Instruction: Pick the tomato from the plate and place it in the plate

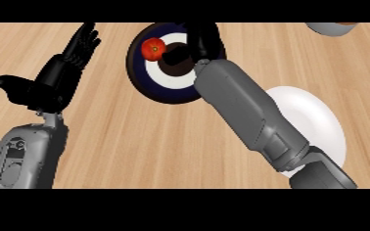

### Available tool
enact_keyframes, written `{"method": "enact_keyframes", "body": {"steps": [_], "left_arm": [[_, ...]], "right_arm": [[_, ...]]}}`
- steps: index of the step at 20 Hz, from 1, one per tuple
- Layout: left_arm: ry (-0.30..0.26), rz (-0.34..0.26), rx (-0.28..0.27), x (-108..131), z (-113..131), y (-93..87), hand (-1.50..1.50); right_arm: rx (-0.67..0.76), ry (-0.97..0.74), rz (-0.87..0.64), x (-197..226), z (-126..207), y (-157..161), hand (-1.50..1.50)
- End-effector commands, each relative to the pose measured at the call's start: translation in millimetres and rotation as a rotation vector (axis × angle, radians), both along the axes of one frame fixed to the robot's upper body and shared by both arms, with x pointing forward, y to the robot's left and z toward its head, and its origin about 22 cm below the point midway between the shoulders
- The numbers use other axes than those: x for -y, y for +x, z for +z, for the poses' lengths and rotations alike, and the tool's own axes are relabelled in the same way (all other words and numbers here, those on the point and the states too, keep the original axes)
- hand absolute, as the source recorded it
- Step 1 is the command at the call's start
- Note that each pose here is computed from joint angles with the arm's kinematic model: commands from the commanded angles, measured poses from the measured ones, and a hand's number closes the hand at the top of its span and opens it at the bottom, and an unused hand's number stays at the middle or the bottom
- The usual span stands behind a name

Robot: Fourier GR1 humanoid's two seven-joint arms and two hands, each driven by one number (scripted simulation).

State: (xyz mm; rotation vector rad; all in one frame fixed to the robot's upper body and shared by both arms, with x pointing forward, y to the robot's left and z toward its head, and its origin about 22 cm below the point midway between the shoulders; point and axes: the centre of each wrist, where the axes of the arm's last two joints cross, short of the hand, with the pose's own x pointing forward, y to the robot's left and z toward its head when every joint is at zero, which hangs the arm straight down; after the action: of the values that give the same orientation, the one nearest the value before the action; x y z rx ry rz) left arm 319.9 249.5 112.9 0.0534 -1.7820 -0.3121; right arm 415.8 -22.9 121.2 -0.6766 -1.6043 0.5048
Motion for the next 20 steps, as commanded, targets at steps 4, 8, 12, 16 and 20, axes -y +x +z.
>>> {"method": "enact_keyframes", "body": {"steps": [4,8,12,16,20], "left_arm": [[0.000,-0.007,-0.005,10,0,0.8,0.00],[0.003,-0.006,0.003,7,-1,1.2,0.00],[0.007,0.006,-0.006,1,-4,2.3,0.00],[0.002,0.049,-0.002,-18,0,-14.9,0.00],[-0.002,0.083,-0.018,-12,-6,-18.2,0.00]], "right_arm": [[0.108,0.187,0.007,5,-7,-1,-1.50],[0.203,0.312,-0.039,2,23,8,-1.50],[0.225,0.467,-0.029,12,16,6,-1.50],[0.222,0.557,-0.054,26,1,8,-1.50],[0.251,0.625,-0.057,60,-28,8,-1.50]]}}
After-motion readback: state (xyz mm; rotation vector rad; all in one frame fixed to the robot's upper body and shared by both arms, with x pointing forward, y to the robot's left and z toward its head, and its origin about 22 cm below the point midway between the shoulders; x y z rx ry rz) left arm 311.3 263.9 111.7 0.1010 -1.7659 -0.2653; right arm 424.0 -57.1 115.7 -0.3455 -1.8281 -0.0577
